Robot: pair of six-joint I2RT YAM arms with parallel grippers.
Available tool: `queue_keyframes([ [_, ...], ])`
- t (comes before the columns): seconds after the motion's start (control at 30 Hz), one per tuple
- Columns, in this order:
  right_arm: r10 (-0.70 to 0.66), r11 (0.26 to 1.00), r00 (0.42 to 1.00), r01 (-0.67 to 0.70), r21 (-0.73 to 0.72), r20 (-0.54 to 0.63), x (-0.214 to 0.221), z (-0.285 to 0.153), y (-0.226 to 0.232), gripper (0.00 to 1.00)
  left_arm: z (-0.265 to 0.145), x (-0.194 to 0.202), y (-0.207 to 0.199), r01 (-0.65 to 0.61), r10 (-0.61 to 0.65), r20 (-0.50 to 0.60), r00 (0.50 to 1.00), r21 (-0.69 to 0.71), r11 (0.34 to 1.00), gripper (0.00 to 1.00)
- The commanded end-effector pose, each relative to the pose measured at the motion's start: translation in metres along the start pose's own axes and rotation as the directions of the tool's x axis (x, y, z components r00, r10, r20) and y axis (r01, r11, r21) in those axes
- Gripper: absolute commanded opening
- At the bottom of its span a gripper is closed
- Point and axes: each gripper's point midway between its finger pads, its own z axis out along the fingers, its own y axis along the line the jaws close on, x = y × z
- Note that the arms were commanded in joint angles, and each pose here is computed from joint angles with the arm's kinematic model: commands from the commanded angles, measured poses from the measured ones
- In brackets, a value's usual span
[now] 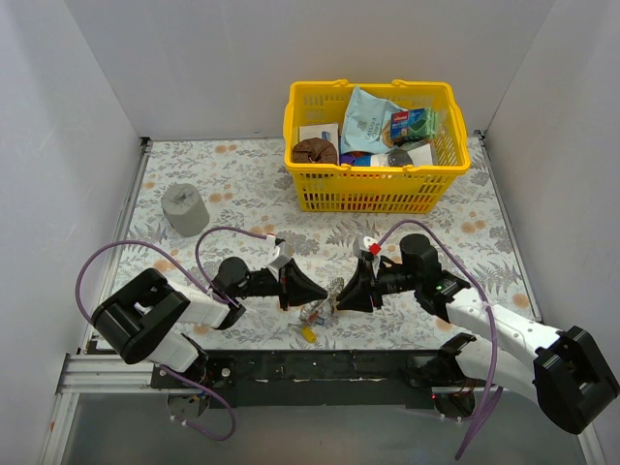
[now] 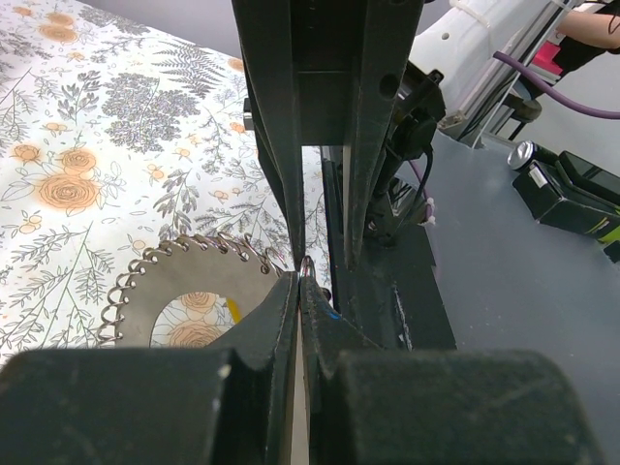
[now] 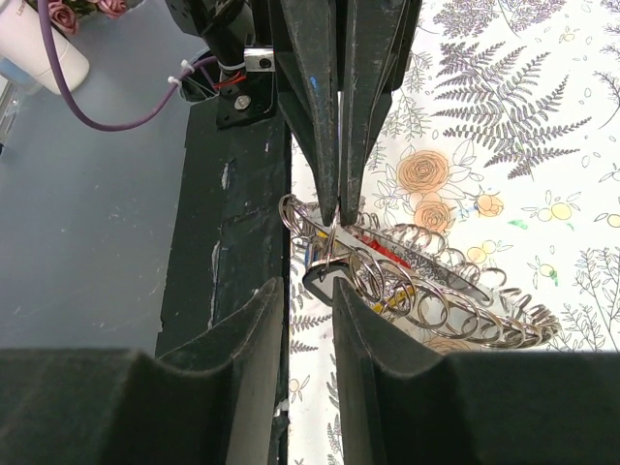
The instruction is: Put the keys on the keyring
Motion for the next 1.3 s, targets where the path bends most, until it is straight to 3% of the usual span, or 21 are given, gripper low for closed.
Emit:
queue_keyframes([
  [0.0,-0.05,0.999,0.998,0.05,0.006,0.033,-0.01,0.001,-0.001,0.36,-0.003,-0.098,-0.053,-0.45,0.39,0.36,0.848,0.098,0.888,0.0],
  [0.27,-0.017,1.0,0.998,0.016,0.018,0.057,-0.013,0.004,-0.005,0.34,-0.002,-0.096,-0.052,-0.446,0.385,0.353,0.853,0.109,0.888,0.0],
  [0.37,0.008,1.0,0.998,-0.009,0.013,0.058,-0.013,0.006,-0.007,0.25,-0.002,-0.096,-0.052,-0.445,0.383,0.353,0.854,0.111,0.889,0.0],
  [0.5,0.014,1.0,0.998,-0.014,0.001,0.059,-0.013,0.008,-0.007,0.03,-0.003,-0.097,-0.053,-0.448,0.387,0.355,0.851,0.109,0.887,0.0],
  [0.53,0.013,1.0,0.998,-0.013,-0.001,0.057,-0.013,0.008,-0.007,0.01,-0.003,-0.097,-0.053,-0.448,0.387,0.355,0.851,0.106,0.888,0.0],
  [1.27,0.04,0.999,0.999,-0.041,0.003,0.036,-0.001,0.012,-0.014,0.01,-0.002,-0.105,-0.066,-0.476,0.396,0.367,0.842,0.159,0.865,0.0],
])
